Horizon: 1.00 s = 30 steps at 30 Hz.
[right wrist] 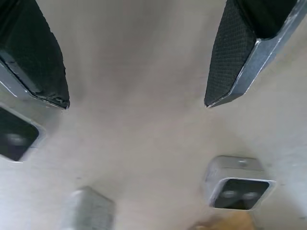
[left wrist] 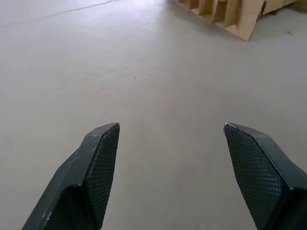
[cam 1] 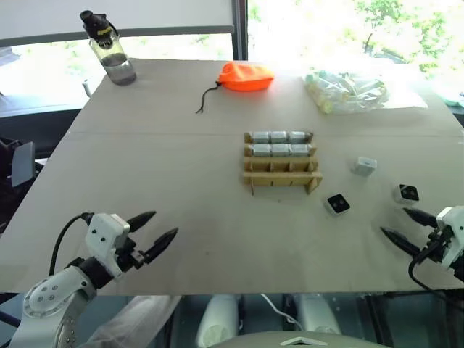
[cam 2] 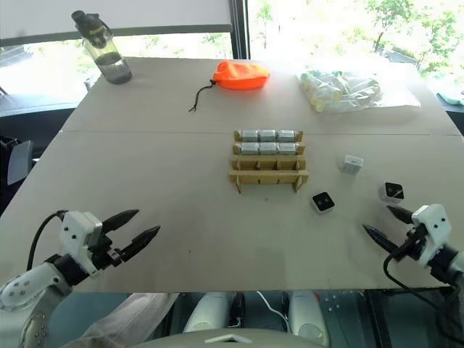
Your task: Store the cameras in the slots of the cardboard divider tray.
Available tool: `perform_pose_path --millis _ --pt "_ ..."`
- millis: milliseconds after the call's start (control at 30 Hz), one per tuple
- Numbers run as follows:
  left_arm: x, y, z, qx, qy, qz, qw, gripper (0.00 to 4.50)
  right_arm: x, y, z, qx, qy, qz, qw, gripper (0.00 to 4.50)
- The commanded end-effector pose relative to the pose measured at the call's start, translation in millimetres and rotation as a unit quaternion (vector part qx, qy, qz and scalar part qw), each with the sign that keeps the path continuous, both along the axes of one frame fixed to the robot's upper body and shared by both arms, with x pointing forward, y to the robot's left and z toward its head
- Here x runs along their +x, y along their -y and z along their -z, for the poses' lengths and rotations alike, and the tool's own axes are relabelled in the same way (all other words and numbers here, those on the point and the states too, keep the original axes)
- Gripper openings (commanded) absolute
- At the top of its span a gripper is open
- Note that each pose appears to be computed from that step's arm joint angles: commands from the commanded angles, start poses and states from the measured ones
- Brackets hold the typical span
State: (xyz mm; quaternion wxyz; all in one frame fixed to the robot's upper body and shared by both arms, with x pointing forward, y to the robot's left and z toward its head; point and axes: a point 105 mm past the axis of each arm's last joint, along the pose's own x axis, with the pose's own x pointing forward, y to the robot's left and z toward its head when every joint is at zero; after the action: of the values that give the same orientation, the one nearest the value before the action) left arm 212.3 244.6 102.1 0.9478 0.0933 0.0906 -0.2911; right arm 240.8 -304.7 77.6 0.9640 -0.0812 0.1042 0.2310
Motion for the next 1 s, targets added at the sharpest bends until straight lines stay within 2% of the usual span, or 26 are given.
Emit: perform_pose_path --millis 33,300,367,533,767,867,967,1000 --pt "-4 27 -24 -0.033 0.006 0.093 0.995 3.59 7 21 -10 -0.012 0.016 0.070 0.997 4.46" --pt "-16 58 -57 -0.009 -0.009 0.267 0.964 3.59 30 23 -16 0.049 0.041 0.180 0.982 4.46" --pt "-15 61 -66 -0.005 -0.002 0.287 0.958 3.59 34 26 -15 0.053 0.045 0.207 0.976 4.46" --pt "-12 68 -83 0.002 0.016 0.320 0.947 3.59 38 22 -10 0.044 0.048 0.204 0.977 4.46" --pt "-10 68 -84 0.002 0.017 0.323 0.946 3.59 41 22 -9 0.042 0.050 0.202 0.977 4.46" --pt "-11 70 -84 -0.003 0.020 0.323 0.946 3.59 41 20 -9 0.042 0.046 0.198 0.978 3.57" --pt "-11 70 -84 -0.009 0.021 0.318 0.948 3.59 41 19 -7 0.042 0.037 0.192 0.980 2.09" --pt "-12 70 -84 -0.009 0.021 0.318 0.948 3.59 41 18 -6 0.042 0.035 0.190 0.980 1.76"
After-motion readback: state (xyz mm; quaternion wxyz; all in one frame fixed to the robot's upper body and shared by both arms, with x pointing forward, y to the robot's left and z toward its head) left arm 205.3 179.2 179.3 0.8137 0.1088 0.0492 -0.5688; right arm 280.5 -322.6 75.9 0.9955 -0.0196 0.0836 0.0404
